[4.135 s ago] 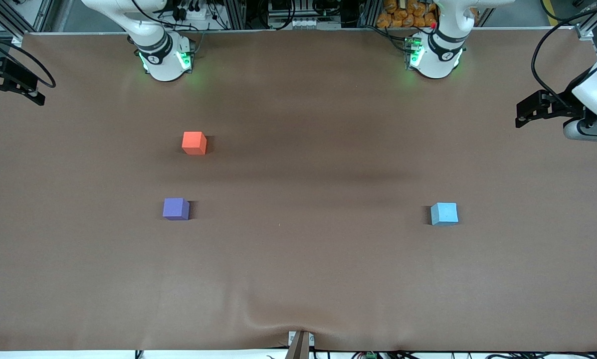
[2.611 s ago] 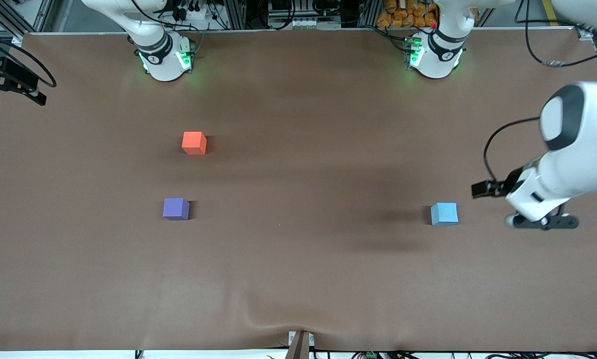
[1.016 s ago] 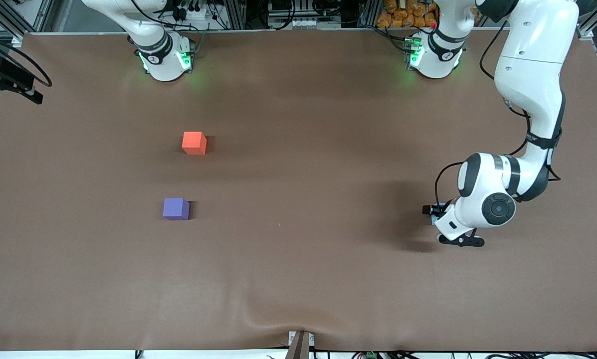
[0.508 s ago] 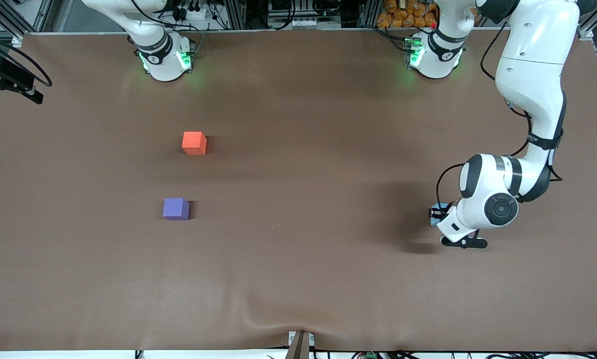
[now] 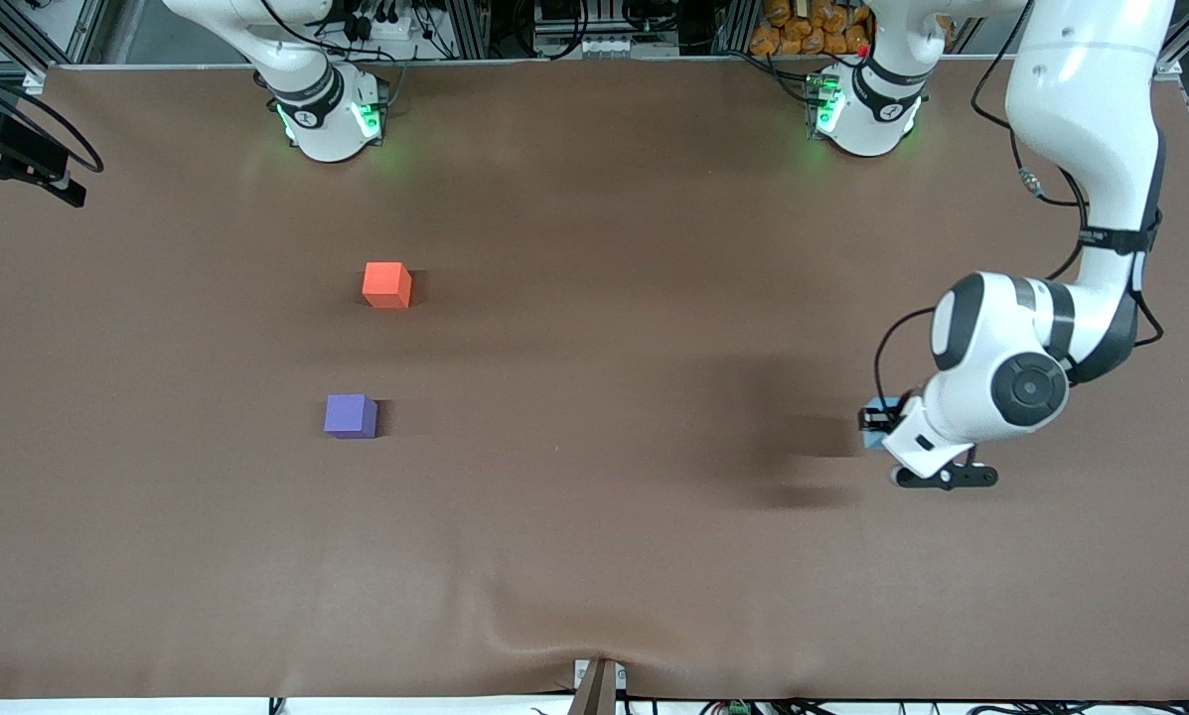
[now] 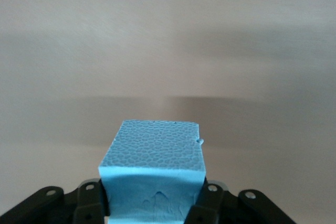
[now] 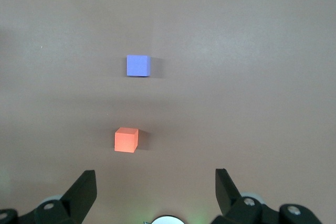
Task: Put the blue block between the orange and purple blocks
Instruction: 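Lift the blue block with the left gripper and carry it toward the table middle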
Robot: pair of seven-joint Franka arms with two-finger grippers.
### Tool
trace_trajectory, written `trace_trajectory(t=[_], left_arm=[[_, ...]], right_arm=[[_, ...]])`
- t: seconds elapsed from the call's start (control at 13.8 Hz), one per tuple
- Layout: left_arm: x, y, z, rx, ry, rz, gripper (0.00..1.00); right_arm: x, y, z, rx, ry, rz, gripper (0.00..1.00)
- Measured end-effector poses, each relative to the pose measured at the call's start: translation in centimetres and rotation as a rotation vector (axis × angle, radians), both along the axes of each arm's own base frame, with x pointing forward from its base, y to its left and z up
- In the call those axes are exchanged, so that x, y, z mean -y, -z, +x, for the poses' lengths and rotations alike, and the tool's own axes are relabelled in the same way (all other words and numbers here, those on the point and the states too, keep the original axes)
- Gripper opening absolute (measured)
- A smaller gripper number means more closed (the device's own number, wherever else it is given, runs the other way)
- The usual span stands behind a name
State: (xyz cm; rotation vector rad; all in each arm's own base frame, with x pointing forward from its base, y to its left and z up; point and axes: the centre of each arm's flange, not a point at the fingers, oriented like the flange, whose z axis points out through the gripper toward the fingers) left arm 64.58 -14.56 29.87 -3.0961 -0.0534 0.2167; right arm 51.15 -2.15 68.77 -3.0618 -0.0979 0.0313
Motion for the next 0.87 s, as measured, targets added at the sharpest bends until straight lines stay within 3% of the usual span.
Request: trace_trajectory(t=[0.22, 0.51, 0.87], left_arm=[[10.2, -0.3, -3.2, -0.005, -0.049, 0.000, 0.54], [25.4, 0.0, -10.3, 0.013, -0.041, 0.016, 0.54], [39.4, 4.6, -17.7, 0.047, 0.002, -0.031, 0.54]], right_arm=[[0.0, 0.0, 0.0, 0.000, 0.001, 0.000, 1.00], [0.1, 0.0, 0.0, -0.001, 0.002, 0.000, 1.00], [0.1, 0.0, 0.0, -0.001, 0.002, 0.001, 1.00]])
